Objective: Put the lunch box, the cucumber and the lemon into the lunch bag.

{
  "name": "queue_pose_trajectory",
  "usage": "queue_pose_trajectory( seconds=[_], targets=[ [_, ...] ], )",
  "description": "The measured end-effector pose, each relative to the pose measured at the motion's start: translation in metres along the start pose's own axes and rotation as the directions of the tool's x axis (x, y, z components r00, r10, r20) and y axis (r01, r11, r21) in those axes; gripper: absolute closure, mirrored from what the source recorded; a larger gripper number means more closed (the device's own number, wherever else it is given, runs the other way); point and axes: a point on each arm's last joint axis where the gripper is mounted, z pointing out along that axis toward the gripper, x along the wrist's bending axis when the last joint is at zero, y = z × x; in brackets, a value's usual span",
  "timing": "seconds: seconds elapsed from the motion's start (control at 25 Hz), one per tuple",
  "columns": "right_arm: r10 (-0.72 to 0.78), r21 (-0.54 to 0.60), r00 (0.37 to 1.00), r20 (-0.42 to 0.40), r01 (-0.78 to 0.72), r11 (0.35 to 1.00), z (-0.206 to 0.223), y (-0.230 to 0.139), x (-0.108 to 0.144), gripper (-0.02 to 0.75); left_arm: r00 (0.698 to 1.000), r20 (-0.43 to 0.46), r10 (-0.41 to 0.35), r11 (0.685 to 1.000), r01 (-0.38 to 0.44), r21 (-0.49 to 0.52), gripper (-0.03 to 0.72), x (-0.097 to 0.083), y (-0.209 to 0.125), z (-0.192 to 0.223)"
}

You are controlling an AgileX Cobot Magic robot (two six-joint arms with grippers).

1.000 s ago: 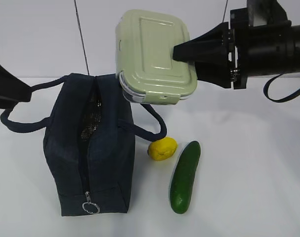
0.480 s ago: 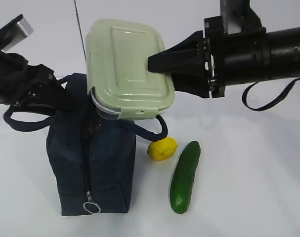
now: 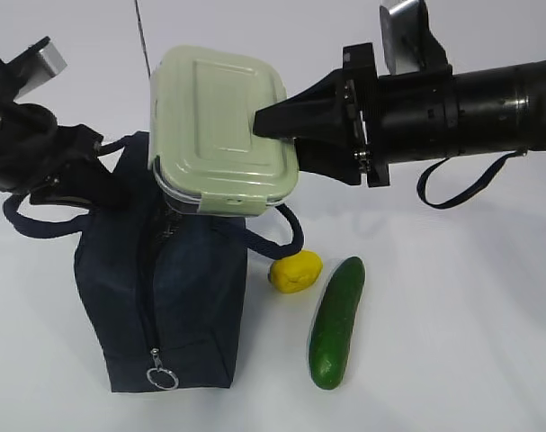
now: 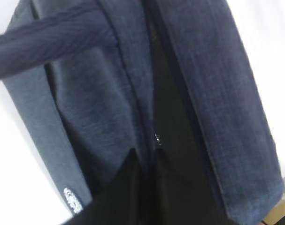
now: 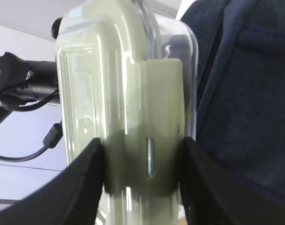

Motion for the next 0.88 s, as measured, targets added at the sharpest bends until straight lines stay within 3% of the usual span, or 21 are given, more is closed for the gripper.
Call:
queue_pose_trajectory(
  seconds=[0.16, 0.52, 0.88],
  targets=[
    [0.032, -0.001, 0.999, -0.005, -0.032, 0.999, 0.008, -0.002, -0.005, 0.393, 1.0, 0.001, 0.008, 1.0, -0.008, 0.017, 0.685, 0.0, -0.002, 0.0],
    [0.072, 0.002, 0.997, -0.015, -0.072, 0.997, 0.027, -0.009, -0.006, 0.393, 1.0, 0.005, 0.008, 1.0, -0.008, 0.025, 0.687, 0.0, -0.002, 0.0],
    [0.04, -0.027, 0.992, 0.119, -0.037, 0.999, 0.027, -0.006, -0.018, 0.393, 1.0, 0.023, 0.001, 0.999, -0.002, 0.038, 0.687, -0.002, -0.003, 0.0]
  ],
)
